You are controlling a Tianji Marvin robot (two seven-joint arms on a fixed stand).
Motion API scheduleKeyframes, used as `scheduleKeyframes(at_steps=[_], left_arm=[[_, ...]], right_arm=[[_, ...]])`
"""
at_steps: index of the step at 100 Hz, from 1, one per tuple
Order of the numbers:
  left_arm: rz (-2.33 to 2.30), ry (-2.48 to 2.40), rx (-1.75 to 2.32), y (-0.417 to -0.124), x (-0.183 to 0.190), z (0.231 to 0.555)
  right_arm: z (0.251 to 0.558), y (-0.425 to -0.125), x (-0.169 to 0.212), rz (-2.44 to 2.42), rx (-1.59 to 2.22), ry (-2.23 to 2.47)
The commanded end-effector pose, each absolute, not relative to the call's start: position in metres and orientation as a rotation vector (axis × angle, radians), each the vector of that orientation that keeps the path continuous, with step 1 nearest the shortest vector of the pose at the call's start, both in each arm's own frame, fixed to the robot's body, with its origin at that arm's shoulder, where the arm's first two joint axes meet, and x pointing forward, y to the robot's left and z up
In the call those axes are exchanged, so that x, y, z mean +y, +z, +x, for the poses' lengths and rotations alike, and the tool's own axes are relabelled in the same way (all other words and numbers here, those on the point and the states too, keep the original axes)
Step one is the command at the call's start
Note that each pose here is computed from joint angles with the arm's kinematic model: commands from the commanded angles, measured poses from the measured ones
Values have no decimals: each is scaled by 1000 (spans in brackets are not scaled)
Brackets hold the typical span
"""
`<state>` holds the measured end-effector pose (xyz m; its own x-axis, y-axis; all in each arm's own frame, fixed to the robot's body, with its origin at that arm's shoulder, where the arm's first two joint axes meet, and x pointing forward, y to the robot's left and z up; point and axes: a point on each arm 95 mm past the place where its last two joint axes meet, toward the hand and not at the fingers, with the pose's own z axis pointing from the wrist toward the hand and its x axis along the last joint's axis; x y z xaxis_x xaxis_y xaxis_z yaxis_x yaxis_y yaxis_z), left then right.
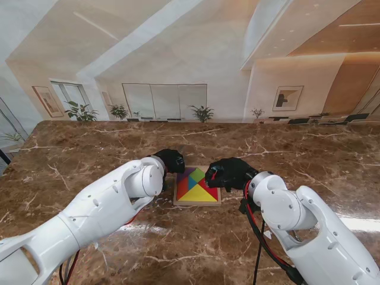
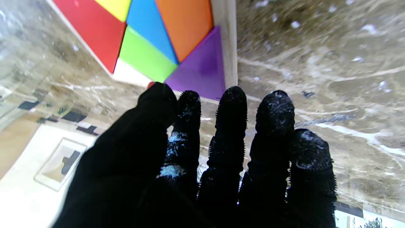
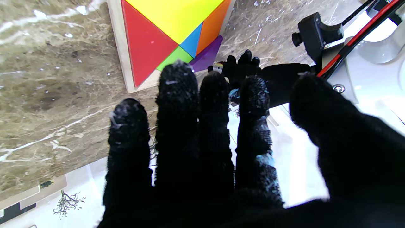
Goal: Assemble the tangram pieces into a square
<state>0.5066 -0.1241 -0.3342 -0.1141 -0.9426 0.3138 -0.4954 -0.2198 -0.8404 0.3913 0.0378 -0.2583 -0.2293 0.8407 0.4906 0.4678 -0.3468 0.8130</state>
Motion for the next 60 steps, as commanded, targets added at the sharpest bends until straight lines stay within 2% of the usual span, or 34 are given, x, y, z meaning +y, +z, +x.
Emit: scheduleKeyframes(at_steps=[1,60], left_arm=[[-1707,-1278,1602,-333,-116,509],[-1706,-1303,1664,-334,-108,503]], right_arm=[[390,-265,37,1736,1573,1580],[390,-266,37,1741,1575,1575]])
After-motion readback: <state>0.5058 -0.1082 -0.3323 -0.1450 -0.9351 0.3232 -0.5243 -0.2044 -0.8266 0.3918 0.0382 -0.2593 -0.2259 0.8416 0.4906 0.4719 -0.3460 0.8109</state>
